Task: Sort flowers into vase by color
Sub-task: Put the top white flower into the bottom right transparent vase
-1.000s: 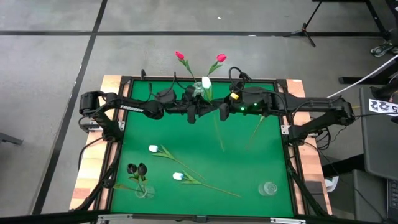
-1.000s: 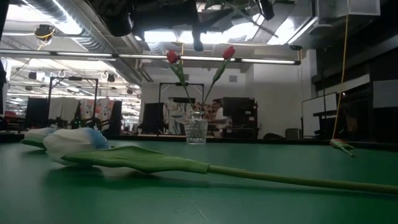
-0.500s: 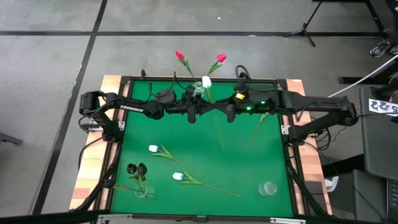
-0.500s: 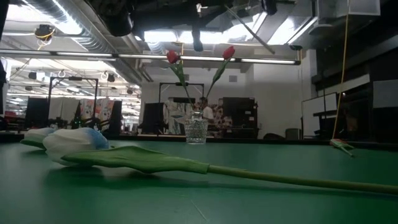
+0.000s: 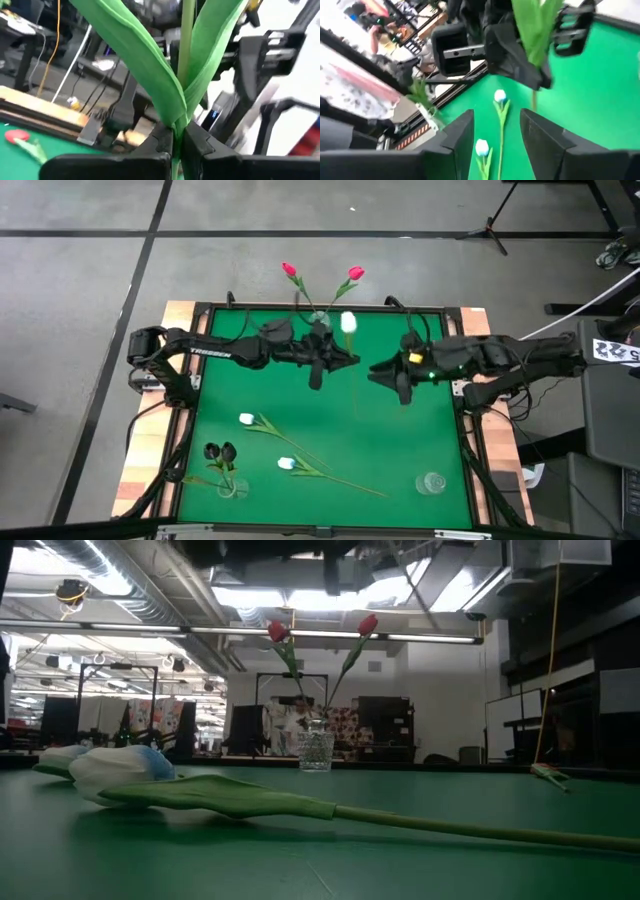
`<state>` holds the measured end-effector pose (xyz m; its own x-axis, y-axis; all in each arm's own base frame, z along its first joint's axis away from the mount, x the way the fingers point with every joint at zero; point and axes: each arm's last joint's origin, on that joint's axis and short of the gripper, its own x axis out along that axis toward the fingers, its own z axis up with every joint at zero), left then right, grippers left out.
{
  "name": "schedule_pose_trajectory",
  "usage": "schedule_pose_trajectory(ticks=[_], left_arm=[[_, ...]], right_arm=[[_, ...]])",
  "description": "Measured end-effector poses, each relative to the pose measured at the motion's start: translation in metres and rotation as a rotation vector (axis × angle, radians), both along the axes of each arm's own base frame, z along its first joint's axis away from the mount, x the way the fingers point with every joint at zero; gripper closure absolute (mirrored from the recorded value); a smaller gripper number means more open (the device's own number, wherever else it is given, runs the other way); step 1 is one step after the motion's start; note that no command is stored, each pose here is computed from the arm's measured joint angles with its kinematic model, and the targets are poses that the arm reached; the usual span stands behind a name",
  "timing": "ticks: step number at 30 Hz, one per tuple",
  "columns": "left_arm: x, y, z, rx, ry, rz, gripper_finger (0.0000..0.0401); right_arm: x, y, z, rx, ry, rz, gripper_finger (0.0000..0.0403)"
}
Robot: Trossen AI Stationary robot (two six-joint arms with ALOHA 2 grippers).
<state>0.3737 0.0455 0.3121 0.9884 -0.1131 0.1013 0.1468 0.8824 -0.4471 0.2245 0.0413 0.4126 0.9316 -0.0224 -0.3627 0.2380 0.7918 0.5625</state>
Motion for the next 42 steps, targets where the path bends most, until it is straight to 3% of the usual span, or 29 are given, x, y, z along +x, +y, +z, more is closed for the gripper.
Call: schedule_pose_trajectory(ticks=[4, 8, 10, 14, 18, 22, 24, 31, 35, 42], left_arm=[[0.009, -0.016, 0.029, 0.159, 0.059, -0.024, 0.0391], [0.011, -0.036, 0.056, 0.259, -0.028, -0.015, 0.0395], [0.011, -0.044, 0.068, 0.273, -0.084, 0.014, 0.0395], [0.009, -0.061, 0.077, 0.282, -0.160, 0.059, 0.0392], [0.013, -0.079, 0.074, 0.298, -0.198, 0.059, 0.0395], [0.025, -0.091, 0.063, 0.265, -0.249, 0.056, 0.0394], [0.030, -0.096, 0.056, 0.235, -0.253, 0.055, 0.0393], [0.041, -0.100, 0.039, 0.179, -0.215, 0.040, 0.0395], [0.045, -0.101, 0.030, 0.172, -0.175, 0.033, 0.0391], [0.050, -0.102, 0.017, 0.196, -0.077, 0.025, 0.0393]], right_arm=[[-0.006, 0.021, 0.002, -0.008, -0.020, 0.063, 0.0246], [-0.026, 0.044, 0.009, 0.016, -0.057, 0.154, 0.0246], [-0.042, 0.053, 0.013, 0.042, -0.068, 0.181, 0.0246], [-0.080, 0.055, 0.022, 0.100, -0.109, 0.094, 0.0246], [-0.112, 0.060, 0.025, 0.083, -0.142, 0.062, 0.0246], [-0.126, 0.065, 0.014, 0.053, -0.079, 0.048, 0.0246], [-0.127, 0.069, 0.006, 0.049, -0.037, 0.021, 0.0246], [-0.108, 0.082, -0.012, -0.137, 0.046, -0.058, 0.0246], [-0.096, 0.080, -0.010, -0.180, 0.025, -0.096, 0.0246], [-0.067, 0.071, -0.005, -0.274, 0.041, -0.008, 0.0246]])
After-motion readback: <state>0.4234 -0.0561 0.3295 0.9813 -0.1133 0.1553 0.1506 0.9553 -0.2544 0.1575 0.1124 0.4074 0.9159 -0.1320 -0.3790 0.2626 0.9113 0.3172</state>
